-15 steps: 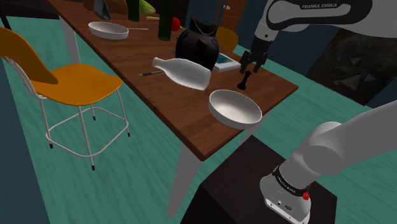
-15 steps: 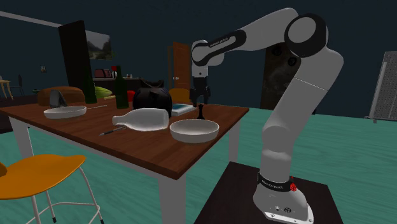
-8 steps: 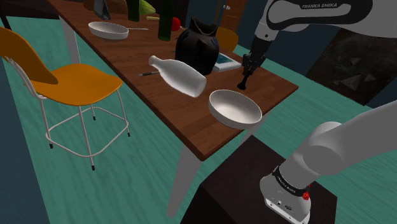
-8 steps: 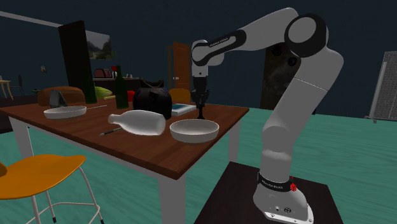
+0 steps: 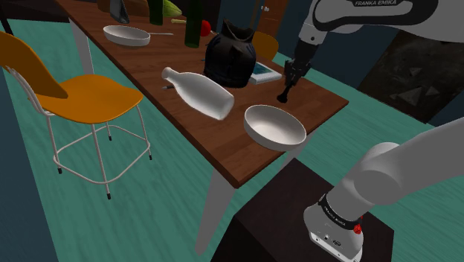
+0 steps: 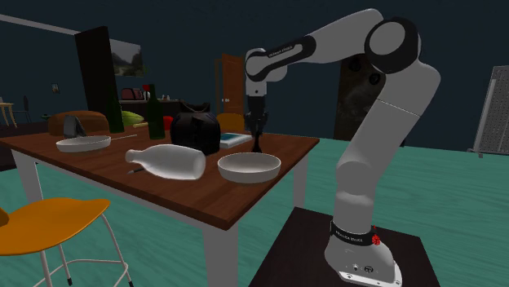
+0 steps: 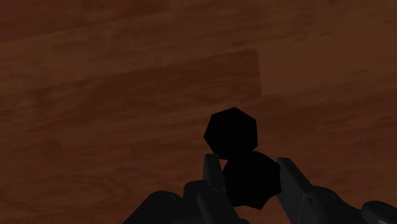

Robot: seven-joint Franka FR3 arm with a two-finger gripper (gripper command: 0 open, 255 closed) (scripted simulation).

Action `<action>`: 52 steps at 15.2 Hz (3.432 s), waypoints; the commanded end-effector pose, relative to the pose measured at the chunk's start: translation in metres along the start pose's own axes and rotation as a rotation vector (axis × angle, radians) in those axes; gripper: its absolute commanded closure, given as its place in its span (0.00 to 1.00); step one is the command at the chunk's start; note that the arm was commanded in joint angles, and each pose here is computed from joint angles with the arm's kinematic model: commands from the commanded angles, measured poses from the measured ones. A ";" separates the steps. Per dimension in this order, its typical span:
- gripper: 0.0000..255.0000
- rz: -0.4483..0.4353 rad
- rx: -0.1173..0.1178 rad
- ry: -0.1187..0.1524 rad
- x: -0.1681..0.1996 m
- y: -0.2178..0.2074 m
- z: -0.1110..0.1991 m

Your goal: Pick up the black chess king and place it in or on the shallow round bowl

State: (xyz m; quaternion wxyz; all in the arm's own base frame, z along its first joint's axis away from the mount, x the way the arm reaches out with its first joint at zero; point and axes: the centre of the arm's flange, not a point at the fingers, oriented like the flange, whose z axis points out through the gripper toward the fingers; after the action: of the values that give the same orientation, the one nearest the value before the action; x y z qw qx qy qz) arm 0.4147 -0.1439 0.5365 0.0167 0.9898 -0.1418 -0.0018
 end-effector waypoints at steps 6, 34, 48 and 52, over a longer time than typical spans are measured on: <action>1.00 0.000 0.000 -0.001 -0.001 0.002 -0.036; 1.00 0.000 0.000 -0.001 -0.097 -0.119 -0.144; 1.00 0.000 0.000 -0.001 -0.186 -0.233 -0.150; 1.00 0.000 0.000 -0.001 -0.186 -0.233 -0.129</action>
State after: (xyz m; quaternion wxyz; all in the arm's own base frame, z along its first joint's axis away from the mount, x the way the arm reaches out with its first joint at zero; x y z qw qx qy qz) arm 0.3030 0.1359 0.6633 0.0167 0.9897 -0.1418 -0.0023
